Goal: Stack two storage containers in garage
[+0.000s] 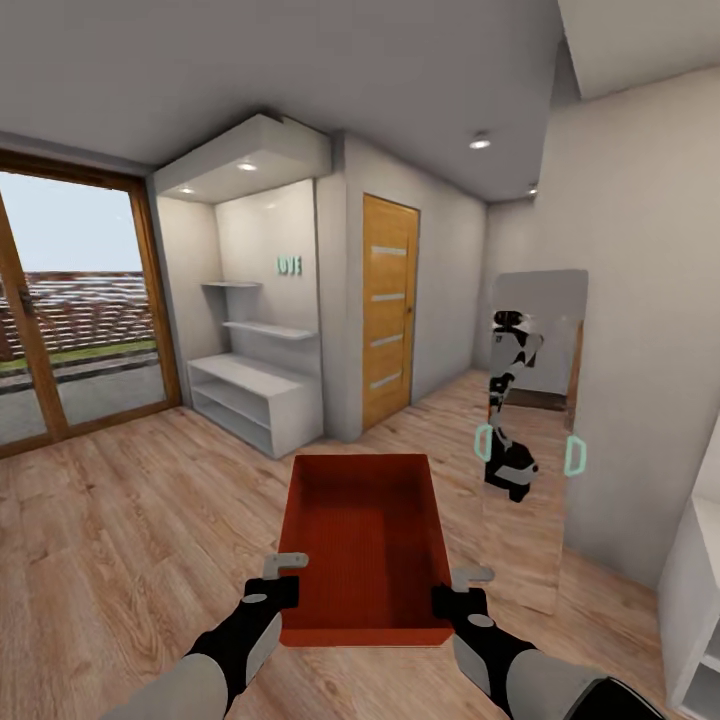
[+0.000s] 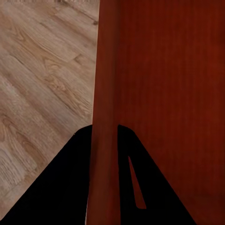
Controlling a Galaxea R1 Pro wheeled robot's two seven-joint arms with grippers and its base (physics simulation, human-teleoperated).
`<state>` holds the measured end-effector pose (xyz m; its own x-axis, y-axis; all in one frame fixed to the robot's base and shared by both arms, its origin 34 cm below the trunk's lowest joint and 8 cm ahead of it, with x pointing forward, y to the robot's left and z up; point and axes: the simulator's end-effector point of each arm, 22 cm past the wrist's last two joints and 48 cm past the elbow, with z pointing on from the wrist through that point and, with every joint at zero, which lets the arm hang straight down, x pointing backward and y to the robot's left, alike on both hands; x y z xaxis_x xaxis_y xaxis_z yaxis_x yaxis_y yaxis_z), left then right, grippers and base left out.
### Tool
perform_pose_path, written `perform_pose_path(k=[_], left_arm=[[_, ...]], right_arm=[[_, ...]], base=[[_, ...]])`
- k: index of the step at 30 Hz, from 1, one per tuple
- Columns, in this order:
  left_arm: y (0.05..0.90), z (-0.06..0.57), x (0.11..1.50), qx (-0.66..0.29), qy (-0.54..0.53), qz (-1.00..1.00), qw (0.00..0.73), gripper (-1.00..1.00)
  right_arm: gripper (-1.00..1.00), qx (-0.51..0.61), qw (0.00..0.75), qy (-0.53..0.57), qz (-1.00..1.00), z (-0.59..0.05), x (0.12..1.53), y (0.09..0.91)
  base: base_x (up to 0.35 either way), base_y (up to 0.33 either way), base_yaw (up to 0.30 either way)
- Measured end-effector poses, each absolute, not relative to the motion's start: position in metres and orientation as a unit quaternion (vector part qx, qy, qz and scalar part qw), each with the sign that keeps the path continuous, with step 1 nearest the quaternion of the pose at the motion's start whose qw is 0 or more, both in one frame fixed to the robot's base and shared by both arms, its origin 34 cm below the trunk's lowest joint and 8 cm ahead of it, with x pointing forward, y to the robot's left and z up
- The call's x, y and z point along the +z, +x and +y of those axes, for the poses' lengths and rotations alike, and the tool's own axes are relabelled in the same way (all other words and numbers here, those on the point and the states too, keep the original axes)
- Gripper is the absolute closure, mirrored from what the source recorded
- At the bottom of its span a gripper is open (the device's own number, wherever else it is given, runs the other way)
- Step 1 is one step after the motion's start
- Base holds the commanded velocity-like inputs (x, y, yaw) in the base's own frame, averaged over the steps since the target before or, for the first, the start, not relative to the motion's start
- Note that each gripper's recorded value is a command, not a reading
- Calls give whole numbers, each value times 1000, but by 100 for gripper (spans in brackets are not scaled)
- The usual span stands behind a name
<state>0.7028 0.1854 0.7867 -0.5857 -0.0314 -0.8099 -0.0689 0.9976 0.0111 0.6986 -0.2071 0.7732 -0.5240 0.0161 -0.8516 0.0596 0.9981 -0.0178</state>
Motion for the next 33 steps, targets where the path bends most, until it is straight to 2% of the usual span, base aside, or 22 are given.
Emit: perform_pose_path(k=[20,33], left_arm=[[703,185,787,21,-28,890,454,100],[703,186,787,20,-28,890,454,100]], right_arm=[[100,-22,487,22,873,-207,773,699],[100,-22,487,22,873,-207,773,699]], base=[[322,1,0],[322,74,0]])
